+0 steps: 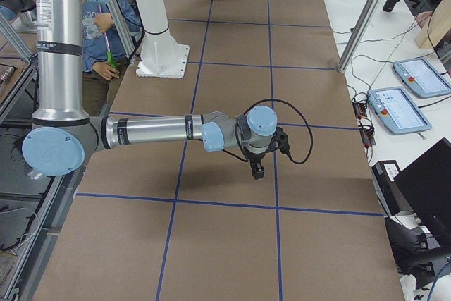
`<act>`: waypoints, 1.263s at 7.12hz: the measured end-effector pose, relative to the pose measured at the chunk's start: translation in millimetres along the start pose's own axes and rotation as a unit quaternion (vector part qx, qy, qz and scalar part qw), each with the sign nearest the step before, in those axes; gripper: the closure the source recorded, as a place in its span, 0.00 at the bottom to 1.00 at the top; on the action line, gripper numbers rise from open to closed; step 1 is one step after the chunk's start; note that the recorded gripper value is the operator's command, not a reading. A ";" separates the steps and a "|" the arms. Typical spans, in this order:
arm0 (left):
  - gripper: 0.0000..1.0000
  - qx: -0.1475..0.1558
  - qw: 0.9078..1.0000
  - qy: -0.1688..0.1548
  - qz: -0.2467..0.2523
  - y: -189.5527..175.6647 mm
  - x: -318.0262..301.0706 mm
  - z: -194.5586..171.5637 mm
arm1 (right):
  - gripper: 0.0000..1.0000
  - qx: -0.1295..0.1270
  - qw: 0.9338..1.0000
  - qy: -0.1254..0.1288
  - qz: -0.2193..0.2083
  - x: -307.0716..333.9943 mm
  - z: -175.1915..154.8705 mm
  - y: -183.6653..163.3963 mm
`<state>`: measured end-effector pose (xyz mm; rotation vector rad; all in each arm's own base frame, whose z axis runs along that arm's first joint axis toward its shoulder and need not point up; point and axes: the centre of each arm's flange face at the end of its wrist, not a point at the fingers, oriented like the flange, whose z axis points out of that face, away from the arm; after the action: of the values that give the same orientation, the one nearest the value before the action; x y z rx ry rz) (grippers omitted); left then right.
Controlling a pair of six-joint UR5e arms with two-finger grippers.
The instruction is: Place and press bell with both arms
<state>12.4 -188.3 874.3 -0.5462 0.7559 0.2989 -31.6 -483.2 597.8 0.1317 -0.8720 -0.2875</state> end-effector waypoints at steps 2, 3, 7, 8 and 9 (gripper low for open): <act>0.01 0.000 1.000 0.015 -0.002 -10.8 -1.0 3.0 | 0.00 -0.001 1.000 0.000 -0.002 -1.7 0.9 -0.5; 0.01 -0.007 1.000 0.017 -0.006 -13.8 -6.0 8.3 | 0.00 0.000 1.000 0.000 -0.004 -2.8 0.5 -0.8; 0.01 -0.022 1.000 0.020 -0.010 -15.4 -8.7 17.6 | 0.00 0.002 1.000 0.000 -0.009 -10.2 -3.8 6.9; 0.01 -0.024 0.999 0.021 -0.011 -15.0 -9.0 19.1 | 0.00 0.002 1.000 0.000 -0.009 -11.7 -4.3 8.7; 0.01 -0.027 0.999 0.022 -0.013 -14.0 -10.6 21.5 | 0.00 0.002 1.000 0.000 -0.009 -12.7 -4.2 9.2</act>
<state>23.4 -188.3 899.7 -0.6141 0.7840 0.2855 -34.3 -470.6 587.9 0.1434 -0.8725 -0.3030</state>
